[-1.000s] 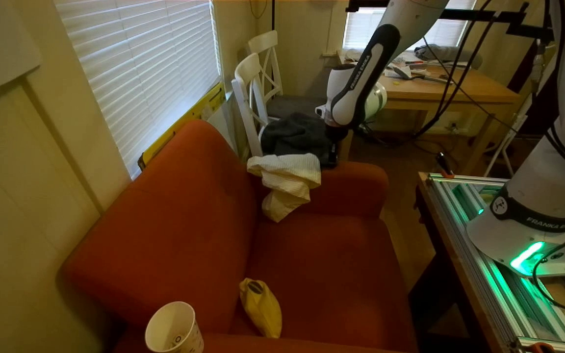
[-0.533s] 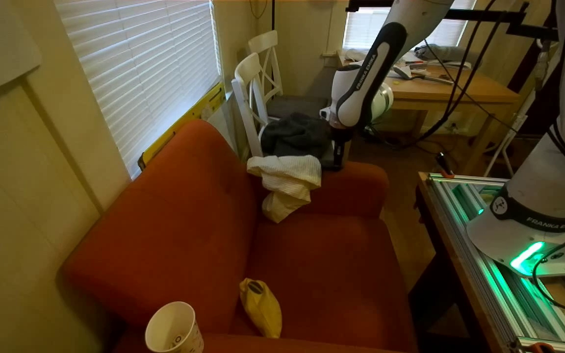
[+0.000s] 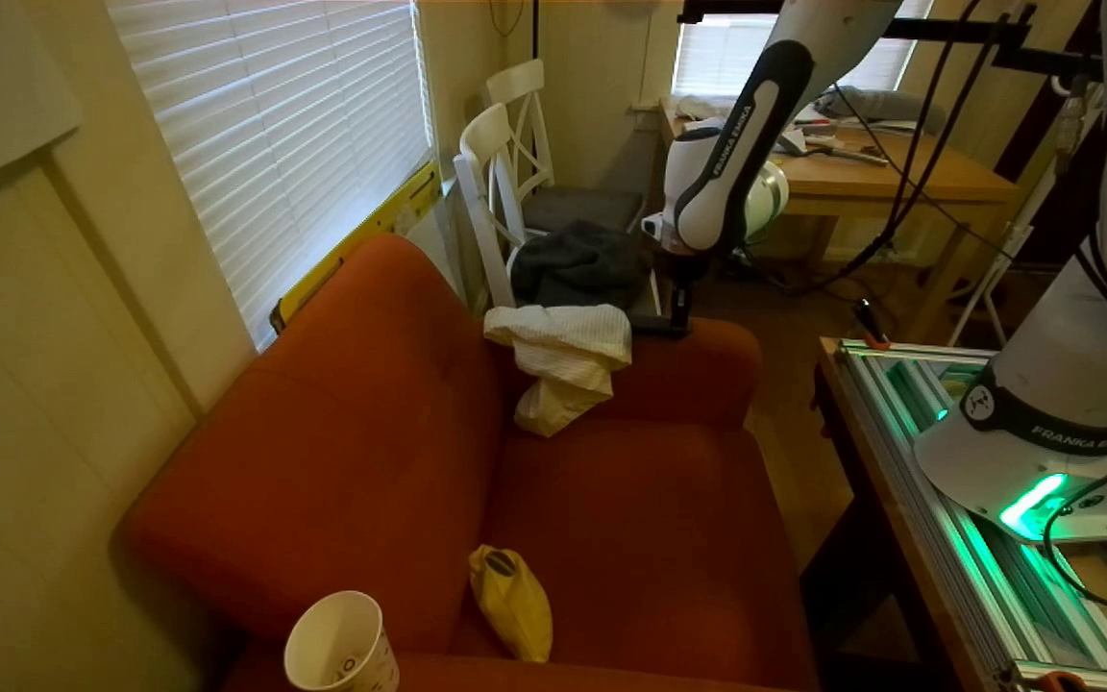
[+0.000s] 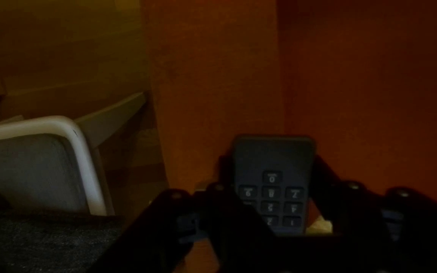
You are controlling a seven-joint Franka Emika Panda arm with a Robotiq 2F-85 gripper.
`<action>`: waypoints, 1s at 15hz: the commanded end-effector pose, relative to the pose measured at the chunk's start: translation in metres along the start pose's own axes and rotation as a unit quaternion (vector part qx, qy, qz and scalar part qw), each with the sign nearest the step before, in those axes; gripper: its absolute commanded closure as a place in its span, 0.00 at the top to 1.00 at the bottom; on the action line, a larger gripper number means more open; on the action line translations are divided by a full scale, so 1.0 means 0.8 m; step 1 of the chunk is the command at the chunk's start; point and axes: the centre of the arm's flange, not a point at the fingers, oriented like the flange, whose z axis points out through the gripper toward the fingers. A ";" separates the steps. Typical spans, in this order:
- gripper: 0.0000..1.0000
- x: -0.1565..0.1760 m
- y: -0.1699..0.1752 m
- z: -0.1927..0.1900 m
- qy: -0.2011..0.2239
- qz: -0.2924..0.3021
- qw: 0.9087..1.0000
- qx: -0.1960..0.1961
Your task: Put the yellow towel on the right armrest then put the remote control on the seat.
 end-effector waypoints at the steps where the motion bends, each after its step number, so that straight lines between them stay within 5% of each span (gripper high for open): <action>1: 0.26 -0.035 0.002 0.006 -0.027 -0.003 1.000 -0.002; 15: 0.26 -0.067 0.017 0.012 -0.058 -0.025 0.998 0.001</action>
